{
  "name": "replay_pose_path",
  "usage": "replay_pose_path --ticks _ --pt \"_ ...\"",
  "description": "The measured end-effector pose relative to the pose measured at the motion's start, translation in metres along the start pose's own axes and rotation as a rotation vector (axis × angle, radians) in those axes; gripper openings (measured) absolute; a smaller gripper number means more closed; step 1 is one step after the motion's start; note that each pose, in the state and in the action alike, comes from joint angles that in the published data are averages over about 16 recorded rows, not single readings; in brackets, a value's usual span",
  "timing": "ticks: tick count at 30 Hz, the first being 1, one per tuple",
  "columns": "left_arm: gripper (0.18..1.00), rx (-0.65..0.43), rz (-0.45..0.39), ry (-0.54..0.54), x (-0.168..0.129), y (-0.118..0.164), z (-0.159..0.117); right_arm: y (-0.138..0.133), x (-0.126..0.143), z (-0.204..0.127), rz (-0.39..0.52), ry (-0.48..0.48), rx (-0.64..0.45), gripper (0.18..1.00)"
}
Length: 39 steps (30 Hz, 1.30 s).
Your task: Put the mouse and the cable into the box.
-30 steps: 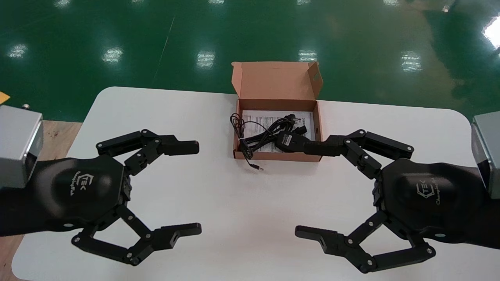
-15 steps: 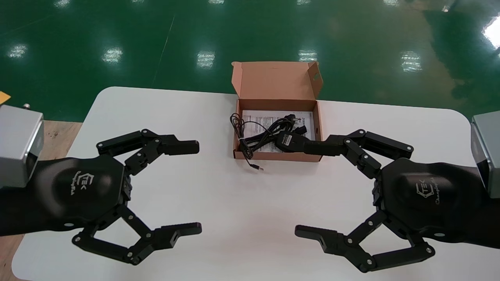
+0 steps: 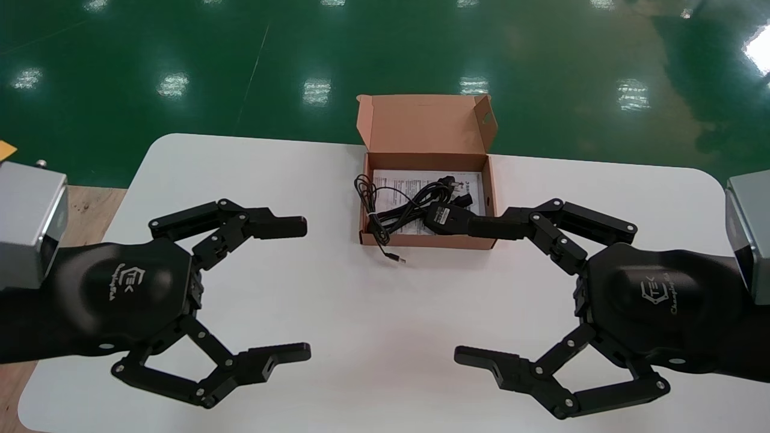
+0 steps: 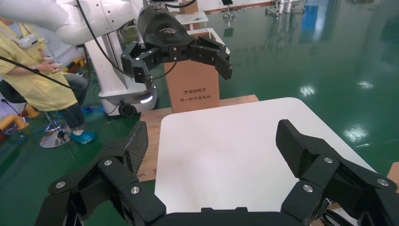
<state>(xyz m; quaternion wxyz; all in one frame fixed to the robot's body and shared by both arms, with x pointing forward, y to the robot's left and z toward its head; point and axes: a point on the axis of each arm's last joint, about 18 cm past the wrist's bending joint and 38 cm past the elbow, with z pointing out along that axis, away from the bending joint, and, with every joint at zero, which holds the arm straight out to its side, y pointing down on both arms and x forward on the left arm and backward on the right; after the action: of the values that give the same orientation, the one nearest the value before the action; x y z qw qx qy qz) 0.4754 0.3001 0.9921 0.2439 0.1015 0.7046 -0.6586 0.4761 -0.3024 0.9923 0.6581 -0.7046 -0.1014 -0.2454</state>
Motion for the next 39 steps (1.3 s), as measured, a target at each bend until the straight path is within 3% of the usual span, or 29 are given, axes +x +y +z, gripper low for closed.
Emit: replay_pose_path --ticks 39 --pt "1.001 0.000 0.000 0.000 0.0000 0.0000 0.0000 0.0000 0.0000 0.0000 0.000 0.000 0.000 1.000"
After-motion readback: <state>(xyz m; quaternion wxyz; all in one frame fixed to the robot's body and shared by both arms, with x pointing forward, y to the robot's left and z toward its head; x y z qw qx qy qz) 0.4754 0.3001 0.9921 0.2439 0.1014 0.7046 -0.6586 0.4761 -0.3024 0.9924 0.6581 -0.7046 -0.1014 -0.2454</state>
